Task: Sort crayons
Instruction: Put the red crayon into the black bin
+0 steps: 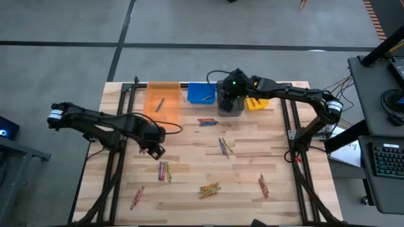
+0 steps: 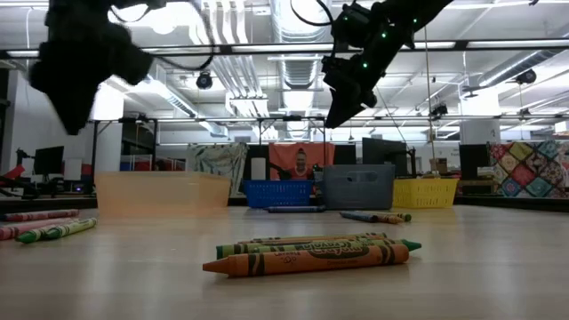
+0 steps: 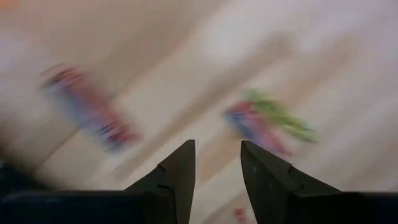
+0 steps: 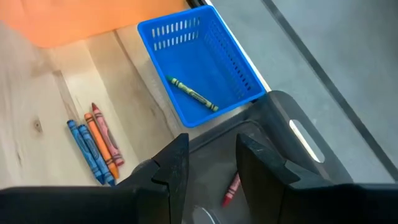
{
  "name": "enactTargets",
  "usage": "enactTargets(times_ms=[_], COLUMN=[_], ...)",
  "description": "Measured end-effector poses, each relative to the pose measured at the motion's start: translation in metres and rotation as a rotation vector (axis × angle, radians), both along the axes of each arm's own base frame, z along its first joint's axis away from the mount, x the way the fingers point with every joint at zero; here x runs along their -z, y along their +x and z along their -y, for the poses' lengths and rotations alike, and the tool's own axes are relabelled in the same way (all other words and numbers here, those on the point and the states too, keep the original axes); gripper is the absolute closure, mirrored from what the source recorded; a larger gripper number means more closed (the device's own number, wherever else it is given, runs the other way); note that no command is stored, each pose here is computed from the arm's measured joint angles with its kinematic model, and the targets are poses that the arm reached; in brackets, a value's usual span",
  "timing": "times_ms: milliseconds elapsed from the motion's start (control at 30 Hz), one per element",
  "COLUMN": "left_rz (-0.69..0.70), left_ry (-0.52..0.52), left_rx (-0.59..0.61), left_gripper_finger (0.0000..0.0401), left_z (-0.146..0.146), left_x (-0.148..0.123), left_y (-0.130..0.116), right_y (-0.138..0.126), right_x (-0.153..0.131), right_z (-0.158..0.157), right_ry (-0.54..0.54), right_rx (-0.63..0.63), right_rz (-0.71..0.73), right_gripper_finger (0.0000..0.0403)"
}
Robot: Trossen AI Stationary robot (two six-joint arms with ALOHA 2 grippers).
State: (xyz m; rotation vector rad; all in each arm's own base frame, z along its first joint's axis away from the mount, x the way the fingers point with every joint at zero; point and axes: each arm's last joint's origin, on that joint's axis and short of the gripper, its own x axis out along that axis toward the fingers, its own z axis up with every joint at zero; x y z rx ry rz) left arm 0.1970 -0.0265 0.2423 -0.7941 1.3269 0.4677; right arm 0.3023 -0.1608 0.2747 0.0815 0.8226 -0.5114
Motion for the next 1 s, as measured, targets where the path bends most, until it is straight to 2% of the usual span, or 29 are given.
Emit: enactTargets(times_ms=[100,200,300,400,500,733,867,1000], left_rz=[0.172,0.188,0.07,-0.002,-0.031,-0.078,-0.11,-0.114], left_ry=[-0.025,-0.078,-0.153,-0.165,-0.155,-0.081,-0.076,-0.104], left_rx=[0.137,0.219,0.169,0.066,0.02,-0.008,-0.033,0.041], left_gripper_finger=[0.0298,0.0304,0.0312,0.0316,0.031,0.026,0.0231,0.0216], left_z=[0.003,0.006,0.012,0.019,0.026,0.037,0.042,0.059], left_x=[-0.003,0.002,0.013,0.024,0.034,0.047,0.049,0.046], left_y=[0.017,0.025,0.025,0.03,0.037,0.04,0.038,0.031], right_y=[-0.005,-0.011,-0.017,-0.024,-0.03,-0.048,-0.062,-0.072], right_x=[-0.004,-0.012,-0.021,-0.025,-0.025,-0.017,-0.01,-0.005], right_z=[-0.003,-0.007,-0.013,-0.017,-0.021,-0.032,-0.041,-0.047], right_ry=[0.01,0.027,0.068,0.093,0.1,0.142,0.173,0.194], right_rx=[0.006,-0.008,-0.032,-0.056,-0.06,-0.022,0.005,0.03], right_rz=[-0.002,0.005,0.047,0.078,0.084,0.091,0.099,0.117], right_gripper_finger=[0.028,0.028,0.028,0.028,0.028,0.028,0.028,0.028])
